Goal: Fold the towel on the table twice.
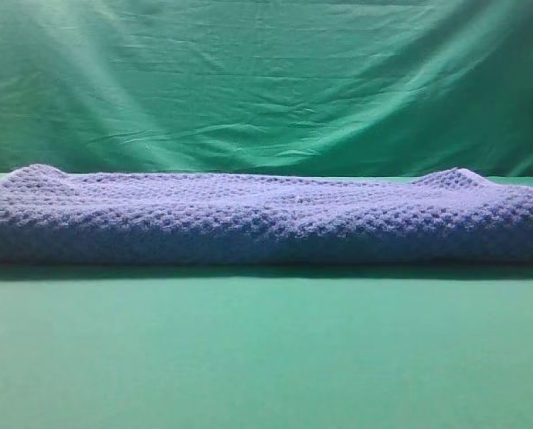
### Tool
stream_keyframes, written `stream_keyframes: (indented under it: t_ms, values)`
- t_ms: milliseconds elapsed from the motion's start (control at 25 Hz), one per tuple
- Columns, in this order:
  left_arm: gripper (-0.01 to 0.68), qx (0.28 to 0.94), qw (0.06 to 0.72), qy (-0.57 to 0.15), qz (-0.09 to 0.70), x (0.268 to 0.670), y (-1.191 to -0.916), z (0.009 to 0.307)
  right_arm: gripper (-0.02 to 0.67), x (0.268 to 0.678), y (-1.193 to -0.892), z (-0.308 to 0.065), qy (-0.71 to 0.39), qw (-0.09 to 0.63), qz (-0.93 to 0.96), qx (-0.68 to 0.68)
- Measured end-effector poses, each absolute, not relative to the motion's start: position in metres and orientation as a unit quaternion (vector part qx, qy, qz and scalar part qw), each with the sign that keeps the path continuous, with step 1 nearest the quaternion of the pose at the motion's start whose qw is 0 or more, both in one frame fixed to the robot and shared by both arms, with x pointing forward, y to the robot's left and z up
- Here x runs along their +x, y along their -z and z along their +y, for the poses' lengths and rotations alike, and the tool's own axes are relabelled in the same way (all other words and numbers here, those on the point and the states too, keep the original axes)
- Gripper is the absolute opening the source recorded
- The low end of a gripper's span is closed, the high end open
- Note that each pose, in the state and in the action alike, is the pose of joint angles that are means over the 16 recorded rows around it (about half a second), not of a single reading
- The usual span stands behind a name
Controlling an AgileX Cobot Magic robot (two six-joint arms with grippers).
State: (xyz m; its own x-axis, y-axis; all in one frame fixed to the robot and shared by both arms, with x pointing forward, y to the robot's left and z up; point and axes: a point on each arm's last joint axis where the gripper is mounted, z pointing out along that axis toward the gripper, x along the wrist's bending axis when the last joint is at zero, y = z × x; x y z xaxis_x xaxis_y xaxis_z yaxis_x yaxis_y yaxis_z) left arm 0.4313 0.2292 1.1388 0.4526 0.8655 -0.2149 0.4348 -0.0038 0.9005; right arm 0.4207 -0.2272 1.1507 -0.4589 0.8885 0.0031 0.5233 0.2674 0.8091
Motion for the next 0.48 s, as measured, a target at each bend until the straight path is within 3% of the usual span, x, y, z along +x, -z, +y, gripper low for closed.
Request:
stream_keyframes:
  t_ms: [480]
  values:
    - [0.0,0.661,0.483,-0.272,0.506,0.333,-1.16,0.265,0.0,0.341,-1.168,-0.251,-0.422,0.245,0.744,0.456]
